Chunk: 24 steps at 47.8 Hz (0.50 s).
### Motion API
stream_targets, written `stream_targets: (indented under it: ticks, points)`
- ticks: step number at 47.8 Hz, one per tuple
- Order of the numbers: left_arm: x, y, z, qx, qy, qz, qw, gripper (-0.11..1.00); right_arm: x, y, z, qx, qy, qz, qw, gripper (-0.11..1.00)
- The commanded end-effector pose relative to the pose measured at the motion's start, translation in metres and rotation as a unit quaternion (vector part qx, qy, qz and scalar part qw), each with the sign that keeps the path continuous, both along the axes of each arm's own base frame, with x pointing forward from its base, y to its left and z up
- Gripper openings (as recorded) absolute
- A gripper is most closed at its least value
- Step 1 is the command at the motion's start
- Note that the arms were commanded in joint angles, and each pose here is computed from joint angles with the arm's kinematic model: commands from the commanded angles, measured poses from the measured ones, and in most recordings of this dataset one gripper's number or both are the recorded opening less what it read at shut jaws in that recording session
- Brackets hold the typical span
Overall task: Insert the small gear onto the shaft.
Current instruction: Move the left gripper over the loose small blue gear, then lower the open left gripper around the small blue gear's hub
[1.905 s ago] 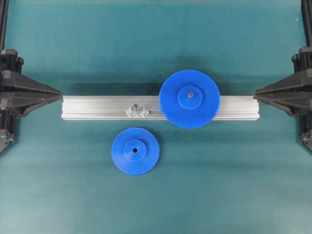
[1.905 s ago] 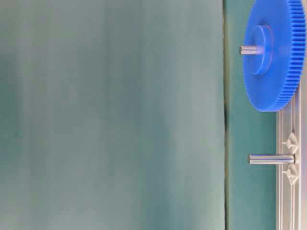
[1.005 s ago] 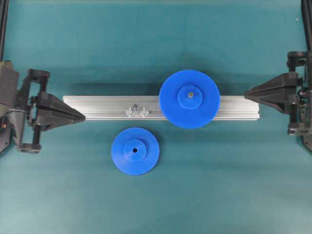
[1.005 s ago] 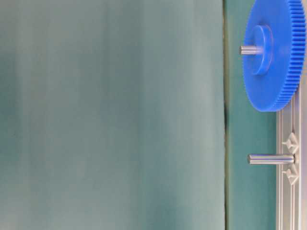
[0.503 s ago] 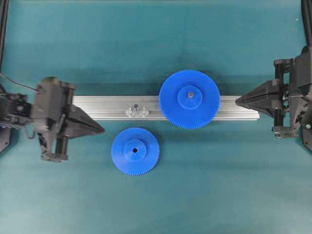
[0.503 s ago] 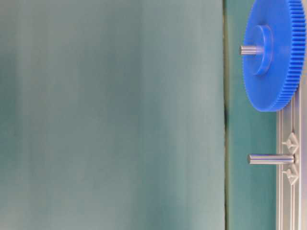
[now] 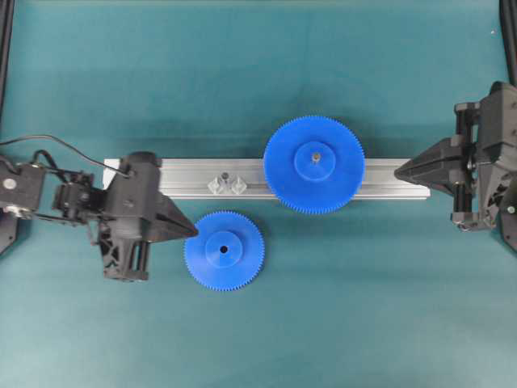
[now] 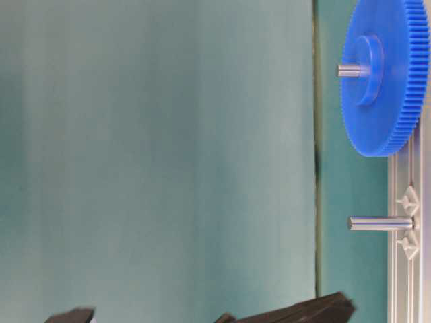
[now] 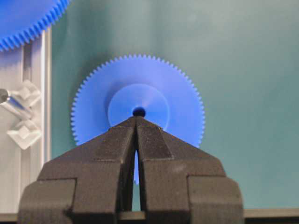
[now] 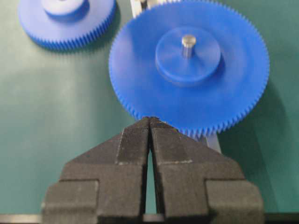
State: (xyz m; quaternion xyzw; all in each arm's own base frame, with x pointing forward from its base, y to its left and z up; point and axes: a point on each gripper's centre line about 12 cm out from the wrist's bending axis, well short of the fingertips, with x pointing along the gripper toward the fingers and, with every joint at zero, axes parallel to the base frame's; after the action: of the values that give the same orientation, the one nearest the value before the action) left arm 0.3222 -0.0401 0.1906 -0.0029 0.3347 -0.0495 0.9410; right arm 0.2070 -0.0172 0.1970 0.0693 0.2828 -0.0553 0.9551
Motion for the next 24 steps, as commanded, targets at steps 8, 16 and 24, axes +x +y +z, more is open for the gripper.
stream_targets:
  ticks: [8,16,24]
  points:
    - [0.018,-0.004,0.005,0.001,0.016,-0.002,0.9999,0.0,0.006,-0.001,0.007,0.0,-0.005,-0.002,1.0,0.06]
    - [0.024,-0.005,0.003,0.002,0.041,0.001,0.9992,0.0,0.006,-0.001,0.005,0.0,-0.001,-0.002,1.0,0.06]
    - [0.032,-0.006,-0.003,0.007,0.078,0.001,0.9969,0.0,0.007,-0.002,0.004,0.0,0.002,-0.003,1.0,0.06]
